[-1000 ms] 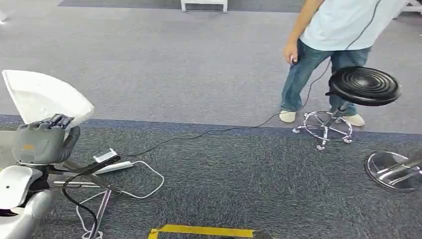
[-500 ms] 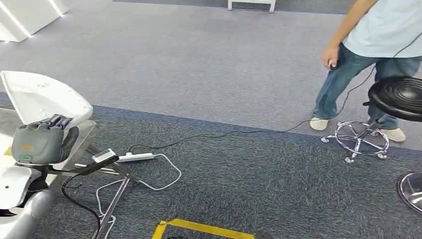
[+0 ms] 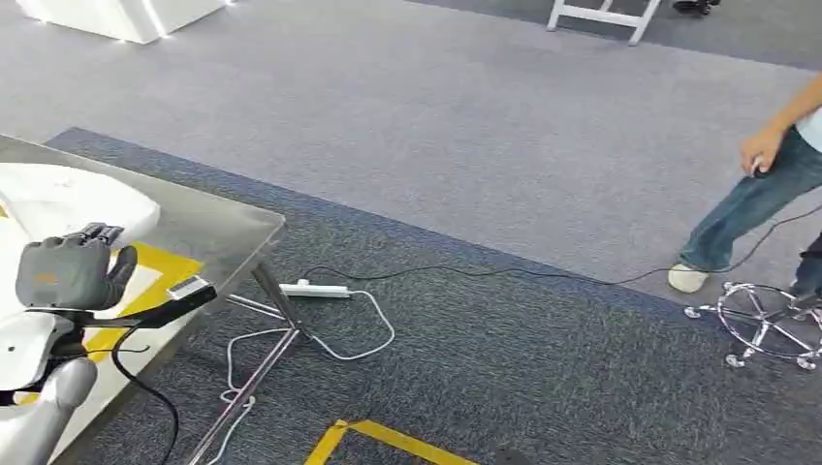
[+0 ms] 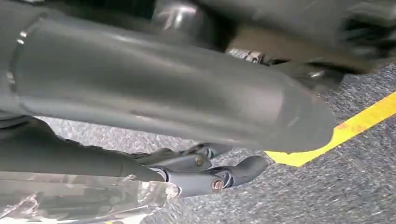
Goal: Take the parts from the cabinet and place them on the table.
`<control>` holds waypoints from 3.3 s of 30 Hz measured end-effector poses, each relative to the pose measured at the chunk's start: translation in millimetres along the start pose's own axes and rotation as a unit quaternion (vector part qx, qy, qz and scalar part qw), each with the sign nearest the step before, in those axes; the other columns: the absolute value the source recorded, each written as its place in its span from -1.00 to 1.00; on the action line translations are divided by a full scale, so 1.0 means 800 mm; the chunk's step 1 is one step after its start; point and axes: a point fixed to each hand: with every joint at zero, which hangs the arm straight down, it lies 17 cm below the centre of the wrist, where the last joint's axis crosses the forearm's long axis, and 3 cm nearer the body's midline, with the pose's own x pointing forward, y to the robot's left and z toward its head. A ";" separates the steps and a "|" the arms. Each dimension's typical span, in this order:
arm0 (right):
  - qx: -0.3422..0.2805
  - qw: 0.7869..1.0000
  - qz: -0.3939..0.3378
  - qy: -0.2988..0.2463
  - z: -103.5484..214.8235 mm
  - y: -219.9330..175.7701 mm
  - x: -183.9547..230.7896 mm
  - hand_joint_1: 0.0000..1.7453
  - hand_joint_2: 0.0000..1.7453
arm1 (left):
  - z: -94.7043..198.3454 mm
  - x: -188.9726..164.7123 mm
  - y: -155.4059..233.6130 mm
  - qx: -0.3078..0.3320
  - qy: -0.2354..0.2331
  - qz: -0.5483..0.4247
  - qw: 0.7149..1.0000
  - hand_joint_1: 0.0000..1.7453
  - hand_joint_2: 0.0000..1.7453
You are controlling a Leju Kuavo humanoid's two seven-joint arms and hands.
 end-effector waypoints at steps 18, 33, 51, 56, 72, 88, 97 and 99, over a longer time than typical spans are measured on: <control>0.000 1.000 0.006 -0.008 0.000 0.000 0.004 -1.00 -1.00 | 0.014 -0.021 -0.043 -0.042 0.022 -0.010 0.999 1.00 1.00; 0.001 1.000 0.008 -0.008 0.000 0.001 0.003 -1.00 -1.00 | 0.015 -0.018 -0.048 -0.052 0.021 -0.017 0.998 1.00 1.00; 0.008 1.000 0.010 -0.016 0.000 0.003 0.009 -1.00 -1.00 | 0.013 -0.022 -0.053 -0.061 0.022 -0.027 0.998 1.00 1.00; 0.007 1.000 0.012 -0.020 -0.001 0.002 0.013 -1.00 -1.00 | 0.012 -0.022 -0.054 -0.060 0.022 -0.037 0.997 1.00 1.00; 0.013 0.999 0.013 -0.046 -0.002 0.000 0.031 -1.00 -1.00 | 0.005 0.023 -0.092 -0.080 -0.039 -0.073 0.993 1.00 1.00; 0.024 0.998 0.017 -0.053 -0.001 0.005 0.035 -1.00 -1.00 | -0.001 0.063 -0.117 -0.093 -0.106 -0.089 0.986 1.00 1.00; 0.028 0.997 0.026 -0.059 0.000 0.007 0.039 -1.00 -1.00 | -0.009 0.054 -0.141 -0.131 -0.097 -0.102 0.981 1.00 1.00; 0.029 0.997 0.027 -0.060 0.000 0.008 0.039 -1.00 -1.00 | -0.011 0.043 -0.149 -0.142 -0.088 -0.106 0.980 1.00 1.00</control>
